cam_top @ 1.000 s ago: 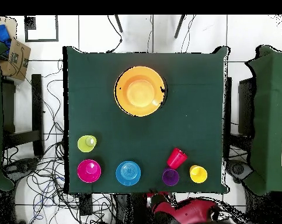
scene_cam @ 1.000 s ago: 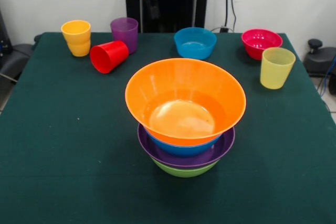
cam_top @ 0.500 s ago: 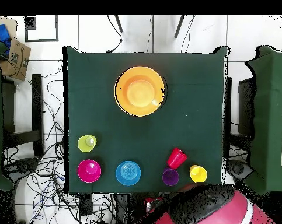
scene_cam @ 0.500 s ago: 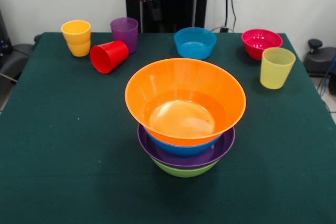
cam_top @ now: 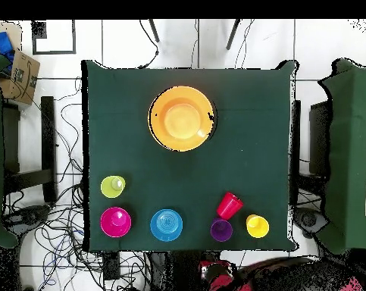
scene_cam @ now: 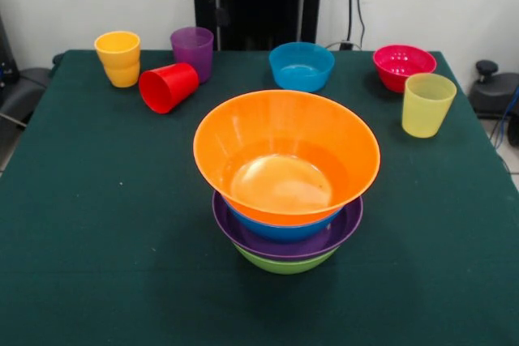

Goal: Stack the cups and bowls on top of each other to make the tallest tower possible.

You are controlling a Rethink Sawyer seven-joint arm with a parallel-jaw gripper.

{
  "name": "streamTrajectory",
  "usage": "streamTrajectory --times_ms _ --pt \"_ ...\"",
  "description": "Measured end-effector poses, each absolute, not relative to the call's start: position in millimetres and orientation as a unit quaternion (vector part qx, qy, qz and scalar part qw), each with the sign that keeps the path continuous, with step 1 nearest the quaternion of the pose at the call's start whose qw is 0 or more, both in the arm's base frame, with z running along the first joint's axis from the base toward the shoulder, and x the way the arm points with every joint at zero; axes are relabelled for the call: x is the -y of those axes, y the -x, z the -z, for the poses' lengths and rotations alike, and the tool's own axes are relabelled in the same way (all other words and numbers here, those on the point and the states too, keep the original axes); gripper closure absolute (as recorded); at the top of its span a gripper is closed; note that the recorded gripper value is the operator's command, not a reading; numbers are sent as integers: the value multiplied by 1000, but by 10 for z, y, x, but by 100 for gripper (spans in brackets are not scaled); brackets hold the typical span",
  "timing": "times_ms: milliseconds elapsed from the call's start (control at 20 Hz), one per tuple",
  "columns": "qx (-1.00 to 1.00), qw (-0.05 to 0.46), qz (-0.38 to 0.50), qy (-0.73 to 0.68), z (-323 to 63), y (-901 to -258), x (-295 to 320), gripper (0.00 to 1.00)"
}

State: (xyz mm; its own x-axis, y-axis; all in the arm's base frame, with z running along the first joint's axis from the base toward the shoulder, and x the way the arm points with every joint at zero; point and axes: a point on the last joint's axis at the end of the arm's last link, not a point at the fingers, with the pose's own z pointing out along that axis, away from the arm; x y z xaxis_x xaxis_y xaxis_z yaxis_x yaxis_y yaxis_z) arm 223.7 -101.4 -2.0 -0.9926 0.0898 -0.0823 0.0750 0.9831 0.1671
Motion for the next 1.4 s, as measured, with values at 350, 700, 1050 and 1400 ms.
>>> streamTrajectory --times_ms 350,700,1050,1400 --pt "-995 46 -64 -59 -28 -2324 1289 100" --pt "-994 53 -59 -71 -35 -2447 1427 100" --pt "-992 56 -70 -88 17 -2536 1525 100" --pt "-991 55 -81 -92 69 -2592 1541 100"
